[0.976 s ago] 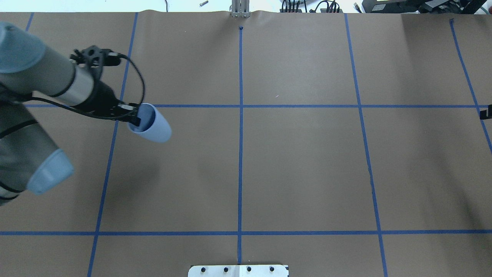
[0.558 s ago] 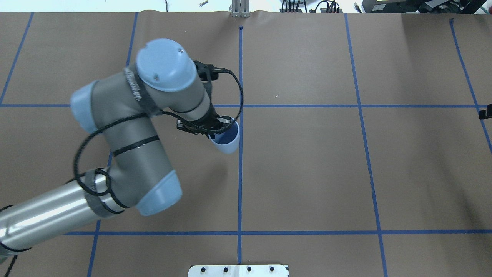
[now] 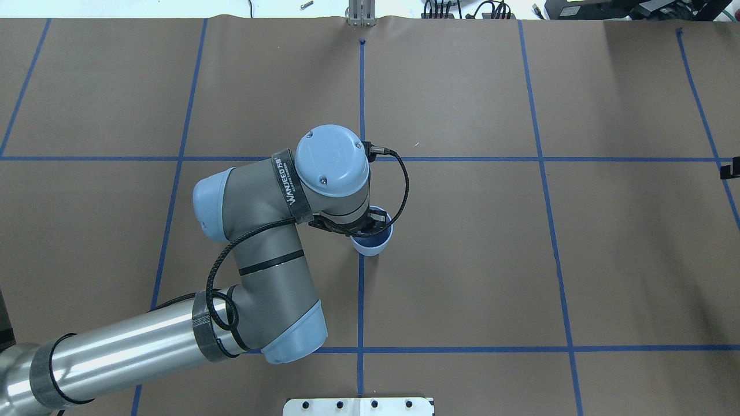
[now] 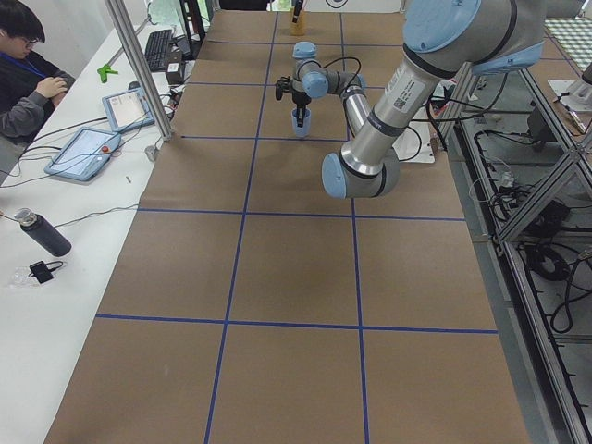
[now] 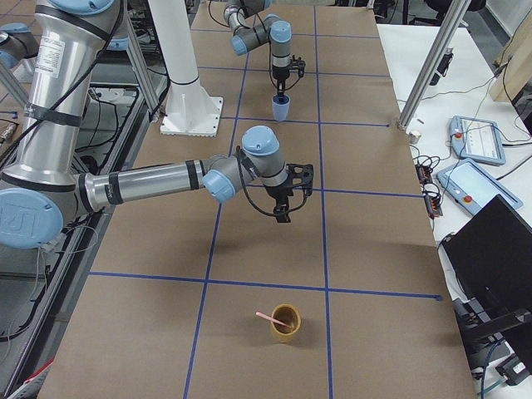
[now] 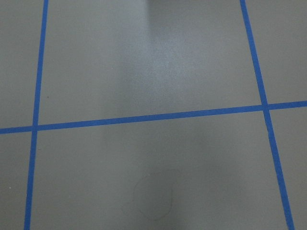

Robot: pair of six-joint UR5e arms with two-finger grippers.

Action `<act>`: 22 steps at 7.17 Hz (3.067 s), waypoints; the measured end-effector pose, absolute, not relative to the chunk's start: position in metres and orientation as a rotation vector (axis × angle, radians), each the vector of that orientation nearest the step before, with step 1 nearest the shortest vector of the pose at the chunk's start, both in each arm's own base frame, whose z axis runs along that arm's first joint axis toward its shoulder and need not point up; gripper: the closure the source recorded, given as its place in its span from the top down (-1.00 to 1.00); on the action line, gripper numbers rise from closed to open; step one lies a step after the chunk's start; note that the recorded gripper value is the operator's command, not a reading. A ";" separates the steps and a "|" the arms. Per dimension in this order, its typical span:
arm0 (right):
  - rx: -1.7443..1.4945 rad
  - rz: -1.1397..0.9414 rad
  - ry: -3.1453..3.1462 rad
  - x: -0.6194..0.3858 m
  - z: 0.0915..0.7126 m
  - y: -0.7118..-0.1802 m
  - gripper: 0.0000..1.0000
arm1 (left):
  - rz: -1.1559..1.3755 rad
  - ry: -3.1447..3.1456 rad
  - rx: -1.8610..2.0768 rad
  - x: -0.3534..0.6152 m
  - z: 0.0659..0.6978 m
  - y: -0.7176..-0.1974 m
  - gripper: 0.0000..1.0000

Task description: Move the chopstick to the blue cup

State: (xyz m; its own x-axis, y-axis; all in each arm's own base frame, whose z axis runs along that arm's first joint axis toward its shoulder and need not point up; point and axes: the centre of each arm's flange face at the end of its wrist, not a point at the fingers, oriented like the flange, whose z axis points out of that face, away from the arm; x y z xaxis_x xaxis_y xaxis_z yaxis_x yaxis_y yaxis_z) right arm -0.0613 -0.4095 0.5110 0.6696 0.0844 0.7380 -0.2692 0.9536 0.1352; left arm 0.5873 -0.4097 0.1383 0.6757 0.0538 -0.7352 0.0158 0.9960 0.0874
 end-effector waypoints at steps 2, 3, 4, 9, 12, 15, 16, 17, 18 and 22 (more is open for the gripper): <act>0.240 0.202 -0.815 -0.061 0.511 -0.410 1.00 | 0.028 0.824 0.093 0.590 0.141 -0.408 0.57; 0.240 0.202 -0.815 -0.061 0.512 -0.410 1.00 | 0.032 0.823 0.095 0.591 0.142 -0.408 0.96; 0.239 0.202 -0.815 -0.061 0.512 -0.410 1.00 | 0.040 0.826 0.100 0.589 0.140 -0.407 0.97; 0.228 0.203 -0.808 -0.061 0.520 -0.409 1.00 | 0.177 0.840 0.148 0.435 0.158 -0.481 0.97; 0.227 0.167 -0.806 -0.041 0.537 -0.408 1.00 | 0.391 0.736 0.216 0.212 0.309 -0.577 0.97; 0.246 0.149 -0.823 0.031 0.578 -0.382 1.00 | 0.328 0.772 0.115 -0.020 0.526 -0.586 0.97; 0.257 0.142 -0.822 0.050 0.595 -0.373 1.00 | 0.286 0.786 0.089 -0.054 0.565 -0.578 0.97; 0.271 0.116 -0.808 0.069 0.618 -0.370 1.00 | 0.262 0.792 0.071 -0.068 0.587 -0.568 0.97; 0.284 0.072 -0.788 0.086 0.642 -0.369 1.00 | 0.249 0.797 0.058 -0.074 0.603 -0.556 0.97; 0.259 -0.284 -0.630 0.154 0.675 -0.416 1.00 | 0.266 0.793 0.115 -0.075 0.654 -0.511 0.97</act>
State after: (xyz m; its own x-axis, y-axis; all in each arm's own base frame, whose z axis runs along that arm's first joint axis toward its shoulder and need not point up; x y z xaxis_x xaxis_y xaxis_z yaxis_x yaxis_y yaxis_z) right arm 0.1538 -0.4162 0.6746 0.7719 -0.3370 0.5391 0.1812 0.9294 0.3215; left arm -0.0750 -0.5110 0.6540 0.6707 0.2785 -0.6874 -0.1922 0.9604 0.2015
